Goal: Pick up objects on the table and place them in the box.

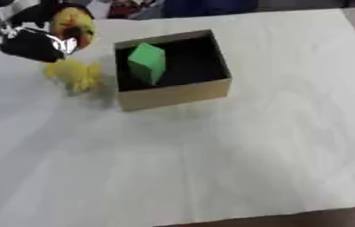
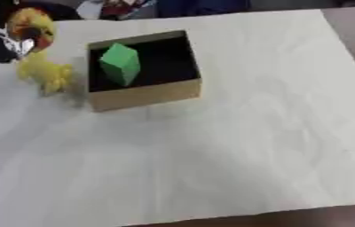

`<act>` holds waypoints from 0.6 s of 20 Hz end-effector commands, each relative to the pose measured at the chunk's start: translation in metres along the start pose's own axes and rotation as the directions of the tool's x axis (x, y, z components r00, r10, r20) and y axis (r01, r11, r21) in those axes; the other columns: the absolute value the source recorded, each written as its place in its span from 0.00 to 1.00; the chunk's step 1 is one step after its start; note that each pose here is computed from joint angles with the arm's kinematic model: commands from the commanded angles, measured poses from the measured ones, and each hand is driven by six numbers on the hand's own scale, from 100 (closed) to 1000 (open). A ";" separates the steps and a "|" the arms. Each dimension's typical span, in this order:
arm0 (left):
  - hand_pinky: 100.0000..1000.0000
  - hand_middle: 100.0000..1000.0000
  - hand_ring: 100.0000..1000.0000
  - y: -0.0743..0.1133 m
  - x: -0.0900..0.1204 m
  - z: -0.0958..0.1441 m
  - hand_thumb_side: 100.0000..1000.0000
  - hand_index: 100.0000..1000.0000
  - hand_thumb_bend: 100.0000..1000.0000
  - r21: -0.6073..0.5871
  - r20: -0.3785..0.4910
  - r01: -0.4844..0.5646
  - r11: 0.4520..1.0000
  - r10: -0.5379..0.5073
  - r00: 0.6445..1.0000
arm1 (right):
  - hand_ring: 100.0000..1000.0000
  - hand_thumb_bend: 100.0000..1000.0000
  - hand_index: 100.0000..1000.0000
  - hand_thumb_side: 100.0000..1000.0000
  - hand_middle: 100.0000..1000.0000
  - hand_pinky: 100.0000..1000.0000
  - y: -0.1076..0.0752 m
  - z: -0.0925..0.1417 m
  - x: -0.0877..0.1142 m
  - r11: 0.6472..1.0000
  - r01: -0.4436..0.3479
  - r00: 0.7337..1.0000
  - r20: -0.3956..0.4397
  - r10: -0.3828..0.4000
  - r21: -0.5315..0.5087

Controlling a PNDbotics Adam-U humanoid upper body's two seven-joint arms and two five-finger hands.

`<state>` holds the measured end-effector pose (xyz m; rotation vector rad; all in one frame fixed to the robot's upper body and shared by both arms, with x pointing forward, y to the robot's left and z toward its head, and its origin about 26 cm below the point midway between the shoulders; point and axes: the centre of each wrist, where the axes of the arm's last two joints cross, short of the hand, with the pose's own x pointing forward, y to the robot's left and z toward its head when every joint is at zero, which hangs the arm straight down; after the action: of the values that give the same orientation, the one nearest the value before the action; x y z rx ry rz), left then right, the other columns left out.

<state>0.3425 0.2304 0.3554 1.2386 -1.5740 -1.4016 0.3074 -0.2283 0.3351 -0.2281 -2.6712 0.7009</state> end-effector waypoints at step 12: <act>0.33 0.56 0.55 -0.018 0.013 -0.048 0.43 0.72 0.08 0.119 0.195 -0.132 0.984 0.107 0.975 | 0.78 0.00 0.88 1.00 0.61 0.90 0.003 -0.012 0.011 1.000 0.030 0.998 0.059 -0.030 -0.006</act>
<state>0.3855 0.2024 0.3360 1.0705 -1.8364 -1.3978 0.3073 -0.2186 0.3383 -0.1733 -2.6945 0.6930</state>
